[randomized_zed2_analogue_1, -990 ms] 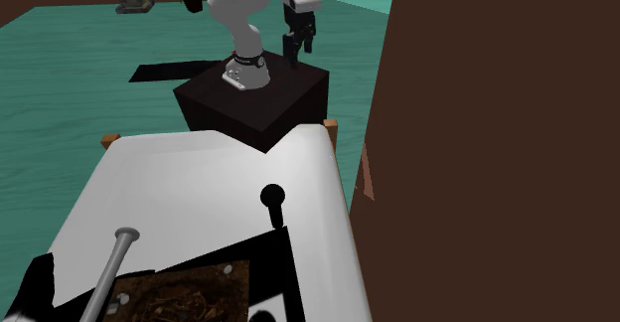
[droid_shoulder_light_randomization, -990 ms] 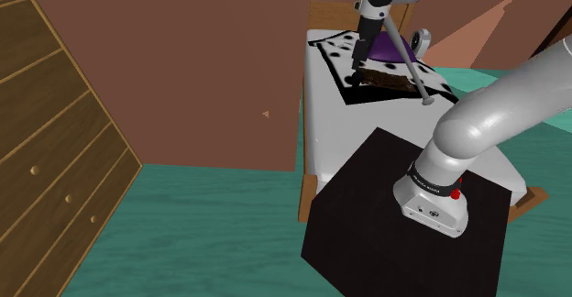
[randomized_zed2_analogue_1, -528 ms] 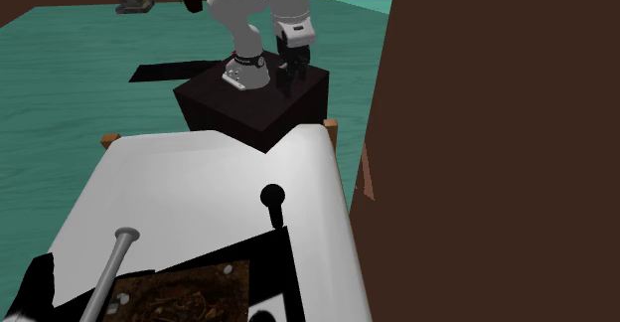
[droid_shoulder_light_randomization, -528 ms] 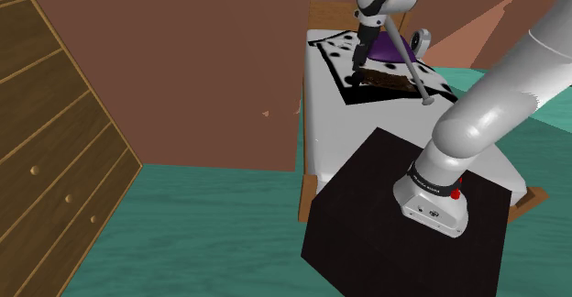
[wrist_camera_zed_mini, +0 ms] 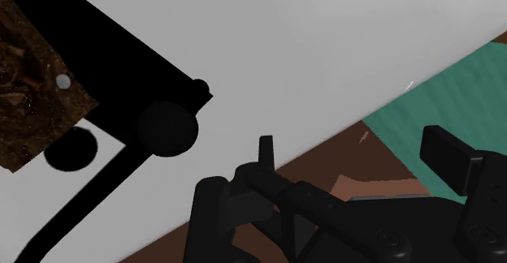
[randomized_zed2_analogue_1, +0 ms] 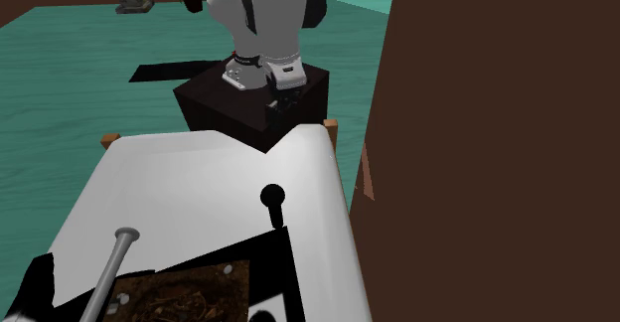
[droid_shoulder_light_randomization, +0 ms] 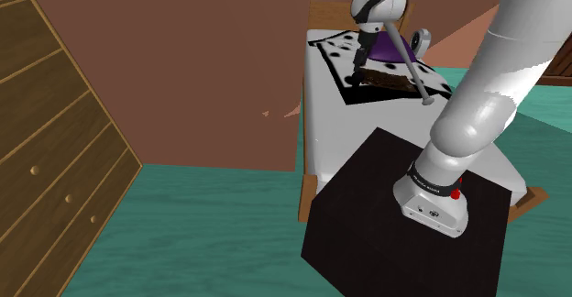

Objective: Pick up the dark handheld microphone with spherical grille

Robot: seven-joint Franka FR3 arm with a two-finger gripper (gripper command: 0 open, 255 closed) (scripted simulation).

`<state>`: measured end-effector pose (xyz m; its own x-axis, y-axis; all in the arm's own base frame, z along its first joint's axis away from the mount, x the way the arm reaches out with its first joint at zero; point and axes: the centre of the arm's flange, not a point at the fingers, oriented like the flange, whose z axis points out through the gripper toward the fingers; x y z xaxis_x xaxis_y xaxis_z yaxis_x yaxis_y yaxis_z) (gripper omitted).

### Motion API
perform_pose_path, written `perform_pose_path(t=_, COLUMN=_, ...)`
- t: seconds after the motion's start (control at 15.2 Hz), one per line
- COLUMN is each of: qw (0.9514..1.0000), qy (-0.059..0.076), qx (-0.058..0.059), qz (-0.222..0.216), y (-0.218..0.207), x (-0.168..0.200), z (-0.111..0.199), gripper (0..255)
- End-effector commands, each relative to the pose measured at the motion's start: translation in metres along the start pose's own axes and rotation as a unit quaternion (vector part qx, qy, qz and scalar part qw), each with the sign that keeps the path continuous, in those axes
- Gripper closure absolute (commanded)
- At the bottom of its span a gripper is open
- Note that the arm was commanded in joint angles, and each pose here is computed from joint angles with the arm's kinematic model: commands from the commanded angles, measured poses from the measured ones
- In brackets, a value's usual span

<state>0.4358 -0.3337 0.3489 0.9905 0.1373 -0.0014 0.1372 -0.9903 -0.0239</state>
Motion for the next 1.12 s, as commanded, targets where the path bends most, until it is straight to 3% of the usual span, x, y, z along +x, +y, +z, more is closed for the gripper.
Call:
perform_pose_path(t=0.0, qw=1.0, qy=0.0, qx=-0.002, qz=-0.001, y=0.023, x=0.005, z=0.015, gripper=0)
perform_pose_path(t=0.73, qw=0.9999, qy=-0.002, qx=-0.01, qz=-0.003, y=0.147, x=0.032, z=0.08, gripper=0)
perform_pose_path(t=1.06, qw=0.9999, qy=-0.002, qx=-0.011, qz=-0.003, y=0.153, x=0.034, z=0.104, gripper=0)
